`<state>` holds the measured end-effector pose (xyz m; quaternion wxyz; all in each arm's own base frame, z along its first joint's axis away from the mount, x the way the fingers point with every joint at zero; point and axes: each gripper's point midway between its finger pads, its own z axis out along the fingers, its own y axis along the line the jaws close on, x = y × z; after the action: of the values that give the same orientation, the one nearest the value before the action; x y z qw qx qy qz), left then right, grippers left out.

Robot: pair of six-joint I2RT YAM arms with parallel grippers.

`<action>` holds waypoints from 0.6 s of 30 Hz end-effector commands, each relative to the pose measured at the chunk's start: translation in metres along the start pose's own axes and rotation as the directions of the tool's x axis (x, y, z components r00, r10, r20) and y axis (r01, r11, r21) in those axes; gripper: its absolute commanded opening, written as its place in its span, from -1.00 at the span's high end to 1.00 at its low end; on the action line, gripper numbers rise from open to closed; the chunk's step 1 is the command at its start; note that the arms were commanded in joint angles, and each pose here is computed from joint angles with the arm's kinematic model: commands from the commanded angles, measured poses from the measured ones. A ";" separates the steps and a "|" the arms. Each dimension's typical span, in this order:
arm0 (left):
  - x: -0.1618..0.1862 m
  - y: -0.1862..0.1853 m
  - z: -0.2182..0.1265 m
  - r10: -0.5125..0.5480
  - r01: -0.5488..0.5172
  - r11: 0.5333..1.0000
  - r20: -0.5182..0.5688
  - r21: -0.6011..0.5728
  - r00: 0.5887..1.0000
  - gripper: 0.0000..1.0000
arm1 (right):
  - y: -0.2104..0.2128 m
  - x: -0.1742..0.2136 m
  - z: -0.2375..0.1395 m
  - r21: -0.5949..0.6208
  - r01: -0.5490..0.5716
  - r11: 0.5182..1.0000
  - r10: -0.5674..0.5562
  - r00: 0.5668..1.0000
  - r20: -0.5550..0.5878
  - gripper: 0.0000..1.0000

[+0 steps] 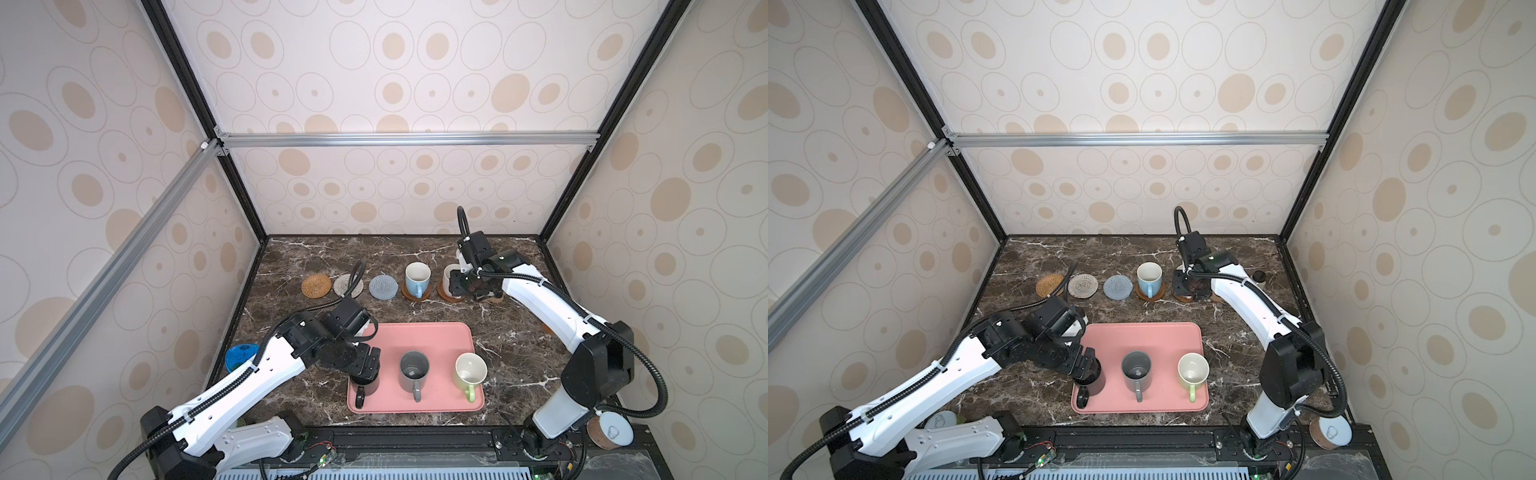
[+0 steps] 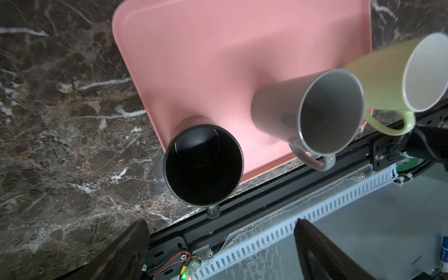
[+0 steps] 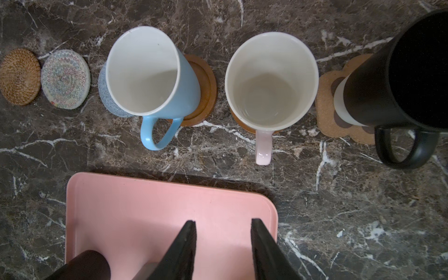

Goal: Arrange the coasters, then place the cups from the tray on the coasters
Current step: 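Move the open left gripper over the black mug on the pink tray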

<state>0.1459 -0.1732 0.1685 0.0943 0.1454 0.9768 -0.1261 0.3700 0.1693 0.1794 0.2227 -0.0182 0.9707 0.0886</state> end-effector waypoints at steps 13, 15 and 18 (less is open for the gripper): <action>0.039 0.012 0.039 0.008 -0.022 0.997 -0.182 -0.078 0.983 -0.67 | -0.013 0.007 -0.003 0.016 -0.022 1.000 0.022 1.000 0.000 0.18; 0.040 0.011 0.044 0.006 -0.020 0.997 -0.188 -0.074 0.982 -0.62 | -0.014 0.007 -0.003 0.017 -0.026 1.000 0.026 1.000 0.001 0.18; 0.042 0.011 0.050 0.011 -0.025 0.997 -0.194 -0.071 0.981 -0.53 | -0.015 0.008 -0.003 0.022 -0.030 0.999 0.030 1.000 0.000 0.18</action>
<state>0.1184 -0.1613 0.1121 0.0054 0.1585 0.9848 -0.0705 0.3674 0.1614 0.1688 0.2139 -0.0101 0.9733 0.0828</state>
